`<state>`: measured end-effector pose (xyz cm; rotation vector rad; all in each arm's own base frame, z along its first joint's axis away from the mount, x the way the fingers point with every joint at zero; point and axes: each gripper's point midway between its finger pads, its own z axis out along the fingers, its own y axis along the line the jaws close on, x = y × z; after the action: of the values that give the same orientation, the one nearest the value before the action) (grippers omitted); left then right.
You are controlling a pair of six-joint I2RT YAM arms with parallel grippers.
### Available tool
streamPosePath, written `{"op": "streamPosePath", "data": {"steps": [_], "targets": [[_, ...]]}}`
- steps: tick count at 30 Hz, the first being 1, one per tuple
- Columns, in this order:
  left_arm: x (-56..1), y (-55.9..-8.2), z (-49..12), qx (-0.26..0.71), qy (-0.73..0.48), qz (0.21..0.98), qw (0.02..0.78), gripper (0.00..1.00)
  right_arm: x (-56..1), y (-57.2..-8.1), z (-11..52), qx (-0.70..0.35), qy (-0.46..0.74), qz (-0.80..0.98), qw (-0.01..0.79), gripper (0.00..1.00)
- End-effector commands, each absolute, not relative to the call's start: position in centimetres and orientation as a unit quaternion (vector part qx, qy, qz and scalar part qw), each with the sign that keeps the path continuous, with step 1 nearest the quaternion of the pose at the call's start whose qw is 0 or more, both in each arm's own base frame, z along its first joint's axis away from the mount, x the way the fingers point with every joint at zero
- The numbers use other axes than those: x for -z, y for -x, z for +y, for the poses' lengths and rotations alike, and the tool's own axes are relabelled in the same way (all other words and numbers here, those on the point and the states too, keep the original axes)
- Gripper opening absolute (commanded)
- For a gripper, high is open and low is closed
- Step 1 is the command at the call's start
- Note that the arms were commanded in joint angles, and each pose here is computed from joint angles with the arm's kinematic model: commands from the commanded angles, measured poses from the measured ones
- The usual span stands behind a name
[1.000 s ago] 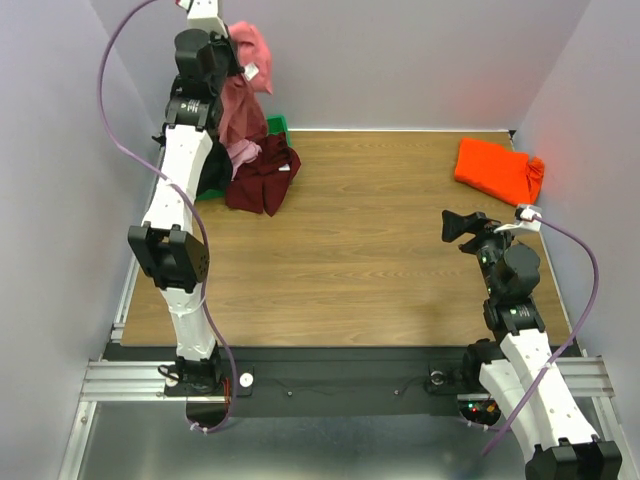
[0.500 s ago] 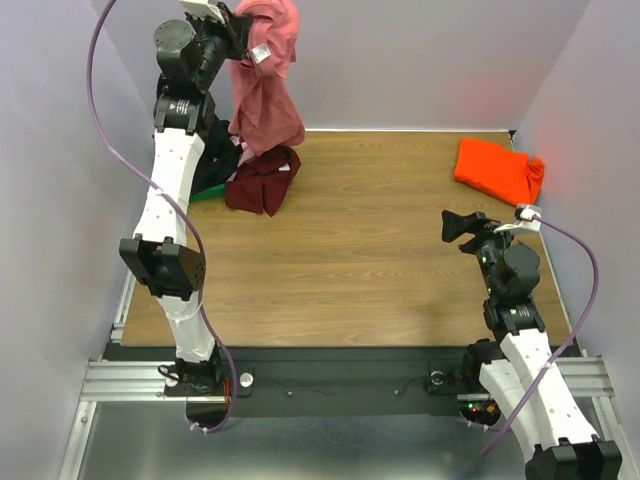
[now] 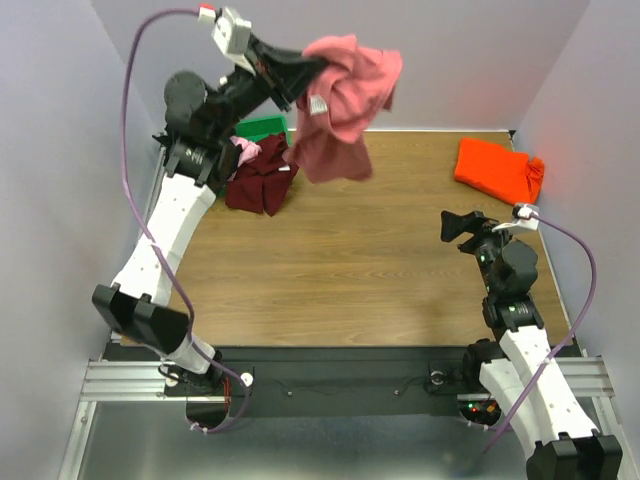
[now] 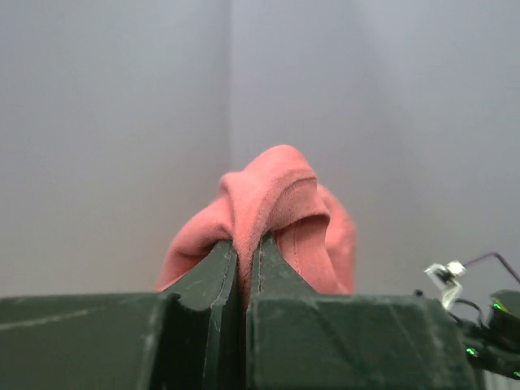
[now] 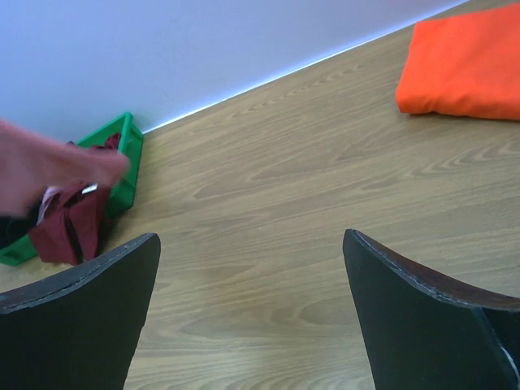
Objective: Fold and stack the t-shirts
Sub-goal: Move the tshirt to the center of the board
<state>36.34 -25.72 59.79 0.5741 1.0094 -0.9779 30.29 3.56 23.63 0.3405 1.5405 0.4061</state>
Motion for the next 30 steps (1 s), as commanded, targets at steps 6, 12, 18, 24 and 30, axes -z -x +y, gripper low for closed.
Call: {"op": "streamPosePath", "data": {"steps": [6, 12, 18, 24, 30], "targets": [[-44.0, -40.2, -21.8, 0.407, -0.082, 0.545, 0.728, 0.80, -25.4, -30.1, 3.8, -0.191, -0.142, 0.668, 0.705, 1.00], [-27.6, -44.3, -13.3, 0.177, 0.083, 0.699, 0.688, 0.99, -24.8, -30.4, 5.5, -0.221, -0.114, 0.686, 0.684, 1.00], [-19.8, -42.7, -14.1, 0.152, 0.063, 0.751, 0.640, 0.99, -22.5, -31.4, 6.4, -0.231, -0.104, 0.719, 0.647, 1.00], [-18.7, -43.2, -22.8, 0.187, -0.028, 0.762, 0.620, 0.98, -18.2, -32.8, 7.6, -0.232, -0.108, 0.771, 0.583, 0.99], [-18.7, -42.8, -32.6, 0.249, -0.108, 0.754, 0.599, 0.98, -15.3, -32.3, 8.4, -0.218, -0.109, 0.798, 0.551, 0.97]]}}
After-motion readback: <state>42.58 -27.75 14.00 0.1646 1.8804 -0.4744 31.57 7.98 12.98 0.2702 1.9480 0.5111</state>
